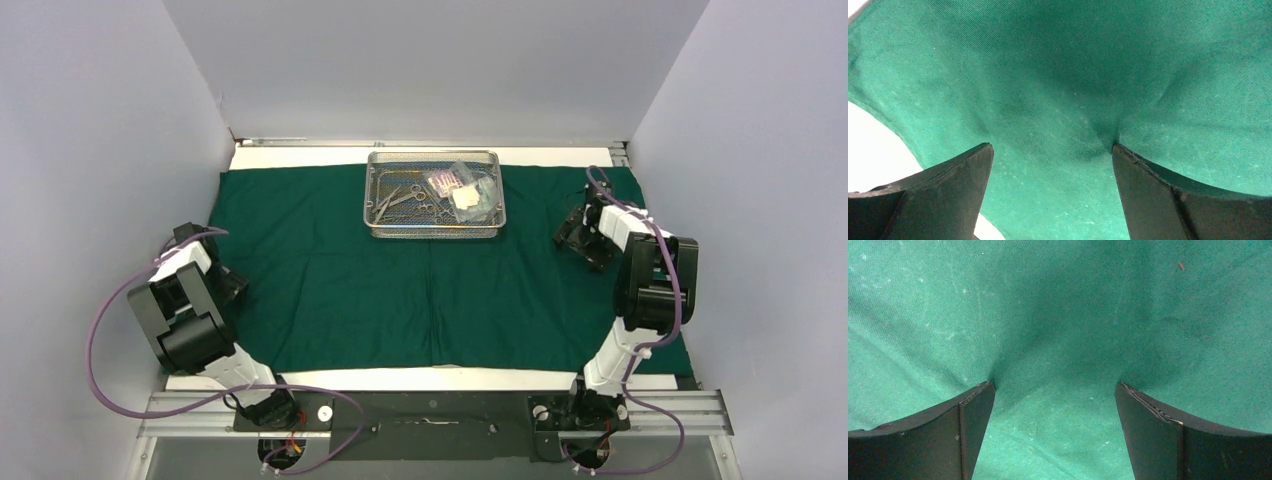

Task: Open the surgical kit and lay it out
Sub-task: Smooth out the surgical kit at the center of the board.

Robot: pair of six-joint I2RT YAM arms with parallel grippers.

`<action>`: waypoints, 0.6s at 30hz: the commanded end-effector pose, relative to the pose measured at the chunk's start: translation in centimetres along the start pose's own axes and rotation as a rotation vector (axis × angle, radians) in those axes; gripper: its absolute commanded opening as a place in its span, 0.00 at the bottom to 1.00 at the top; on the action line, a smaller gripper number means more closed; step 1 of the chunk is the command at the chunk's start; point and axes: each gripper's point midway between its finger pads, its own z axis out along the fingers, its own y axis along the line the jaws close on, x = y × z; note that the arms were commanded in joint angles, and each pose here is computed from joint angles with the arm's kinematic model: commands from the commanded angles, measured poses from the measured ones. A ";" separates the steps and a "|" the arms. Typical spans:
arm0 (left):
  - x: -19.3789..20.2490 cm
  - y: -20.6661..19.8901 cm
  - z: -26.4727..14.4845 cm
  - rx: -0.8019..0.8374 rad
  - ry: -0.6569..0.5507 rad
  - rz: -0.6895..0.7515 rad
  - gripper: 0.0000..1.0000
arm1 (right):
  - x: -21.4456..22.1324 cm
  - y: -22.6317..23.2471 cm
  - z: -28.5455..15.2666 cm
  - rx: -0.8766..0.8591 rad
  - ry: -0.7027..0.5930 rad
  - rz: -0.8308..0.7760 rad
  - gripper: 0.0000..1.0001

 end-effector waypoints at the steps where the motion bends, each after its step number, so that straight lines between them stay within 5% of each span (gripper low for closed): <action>1: -1.2 1.6 0.4 -0.092 -0.038 0.046 0.86 | -1.9 -0.5 0.7 -0.020 -0.039 0.014 0.88; 7: -2.5 2.7 0.5 -0.175 -0.083 0.067 0.85 | -2.1 -3.3 2.9 0.024 -0.005 0.066 0.87; 18: -5.0 3.9 -1.0 -0.363 -0.210 0.137 0.85 | -7.1 -5.7 2.0 0.181 -0.174 -0.024 0.87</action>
